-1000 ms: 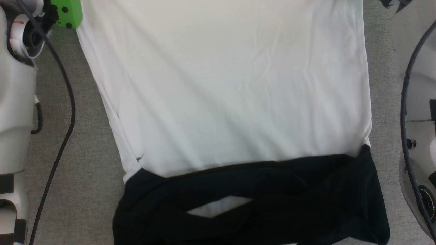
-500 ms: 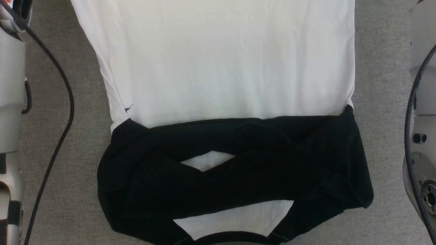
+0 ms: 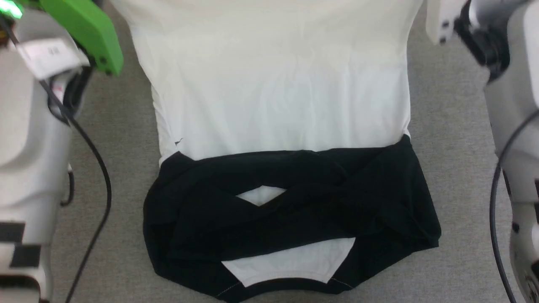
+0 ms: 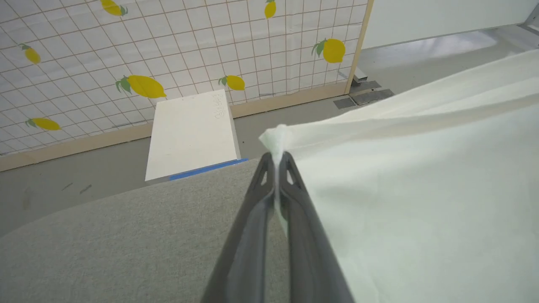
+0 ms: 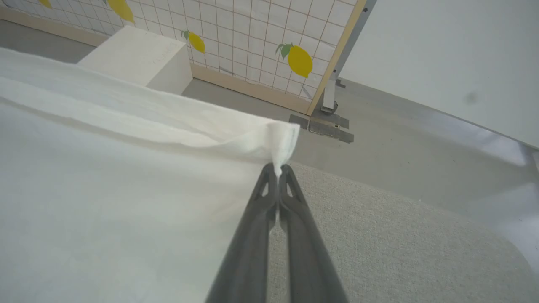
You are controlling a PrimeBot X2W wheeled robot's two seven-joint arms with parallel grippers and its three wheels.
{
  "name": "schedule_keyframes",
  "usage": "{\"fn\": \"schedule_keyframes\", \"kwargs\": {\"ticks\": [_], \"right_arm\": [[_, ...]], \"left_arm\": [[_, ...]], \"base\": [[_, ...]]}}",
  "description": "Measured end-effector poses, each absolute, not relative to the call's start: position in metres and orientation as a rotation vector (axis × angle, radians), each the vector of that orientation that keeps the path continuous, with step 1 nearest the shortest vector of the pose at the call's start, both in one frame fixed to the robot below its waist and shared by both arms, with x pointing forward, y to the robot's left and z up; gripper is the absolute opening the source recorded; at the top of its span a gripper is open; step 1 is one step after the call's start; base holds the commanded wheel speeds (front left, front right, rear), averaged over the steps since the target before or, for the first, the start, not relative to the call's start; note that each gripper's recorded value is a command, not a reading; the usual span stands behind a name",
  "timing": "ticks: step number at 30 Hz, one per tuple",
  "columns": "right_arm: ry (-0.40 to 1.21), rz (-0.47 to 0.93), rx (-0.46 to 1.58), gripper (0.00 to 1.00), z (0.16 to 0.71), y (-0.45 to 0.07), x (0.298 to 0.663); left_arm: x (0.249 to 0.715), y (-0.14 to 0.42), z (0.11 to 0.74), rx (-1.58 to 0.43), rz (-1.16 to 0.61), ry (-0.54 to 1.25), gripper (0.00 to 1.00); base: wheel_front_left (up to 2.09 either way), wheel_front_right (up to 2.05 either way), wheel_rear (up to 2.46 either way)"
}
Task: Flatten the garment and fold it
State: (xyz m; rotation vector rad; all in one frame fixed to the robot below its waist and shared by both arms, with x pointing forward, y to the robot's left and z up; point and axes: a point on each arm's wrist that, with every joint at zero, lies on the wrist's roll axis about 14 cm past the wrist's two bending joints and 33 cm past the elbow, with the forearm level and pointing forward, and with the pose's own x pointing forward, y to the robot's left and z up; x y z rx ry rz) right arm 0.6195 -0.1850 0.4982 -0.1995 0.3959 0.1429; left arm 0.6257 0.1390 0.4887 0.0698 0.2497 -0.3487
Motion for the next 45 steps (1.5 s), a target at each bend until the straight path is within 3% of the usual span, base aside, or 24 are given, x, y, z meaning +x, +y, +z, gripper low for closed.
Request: {"fn": "schedule_keyframes", "kwargs": {"ticks": [13, 23, 32, 45], "right_arm": [[0.359, 0.236, -0.132, 0.0, 0.517, -0.18, 0.492], [0.445, 0.24, -0.049, 0.0, 0.498, -0.174, 0.406], [0.588, 0.215, -0.012, 0.0, 0.462, -0.174, 0.361], [0.792, 0.246, -0.098, 0.0, 0.405, -0.173, 0.324]], "left_arm": [[0.491, 0.139, 0.518, -0.069, -0.412, 0.239, 0.0], [0.397, 0.147, 0.494, -0.231, -0.375, 0.35, 0.0], [0.339, 0.137, 0.448, -0.37, -0.356, 0.534, 0.0], [0.287, 0.115, 0.39, -0.408, -0.401, 0.769, 0.0]], "base": [[0.0, 0.0, 0.0], [0.0, 0.0, 0.0], [0.0, 0.0, 0.0], [0.0, 0.0, 0.0]]}}
